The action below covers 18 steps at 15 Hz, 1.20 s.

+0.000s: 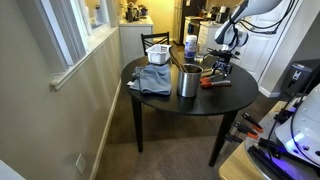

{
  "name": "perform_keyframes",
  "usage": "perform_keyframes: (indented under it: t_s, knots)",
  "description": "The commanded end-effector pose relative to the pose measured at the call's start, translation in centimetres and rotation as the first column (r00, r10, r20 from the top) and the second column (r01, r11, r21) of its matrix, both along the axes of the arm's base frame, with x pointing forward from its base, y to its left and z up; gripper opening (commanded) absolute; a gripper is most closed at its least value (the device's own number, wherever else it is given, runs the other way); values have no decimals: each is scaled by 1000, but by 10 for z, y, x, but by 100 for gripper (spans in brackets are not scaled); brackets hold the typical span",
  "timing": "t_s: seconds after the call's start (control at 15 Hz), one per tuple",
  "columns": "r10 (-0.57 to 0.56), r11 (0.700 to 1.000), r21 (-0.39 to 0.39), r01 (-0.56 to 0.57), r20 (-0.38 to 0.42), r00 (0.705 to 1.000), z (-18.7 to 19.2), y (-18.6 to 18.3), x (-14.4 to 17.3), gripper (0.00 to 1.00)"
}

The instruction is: Put one red spatula in the silver holder.

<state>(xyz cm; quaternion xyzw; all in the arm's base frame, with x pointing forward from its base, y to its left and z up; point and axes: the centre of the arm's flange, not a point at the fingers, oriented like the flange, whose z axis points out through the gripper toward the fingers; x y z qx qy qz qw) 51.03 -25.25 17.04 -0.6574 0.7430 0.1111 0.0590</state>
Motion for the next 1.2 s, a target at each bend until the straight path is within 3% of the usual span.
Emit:
perform_keyframes:
  t_s: [0.0, 1.13]
  knots:
    - [0, 1000, 9, 0, 8, 1000, -8, -5, -1, 100]
    - [13, 1000, -17, -12, 54, 998, -17, -17, 35, 100]
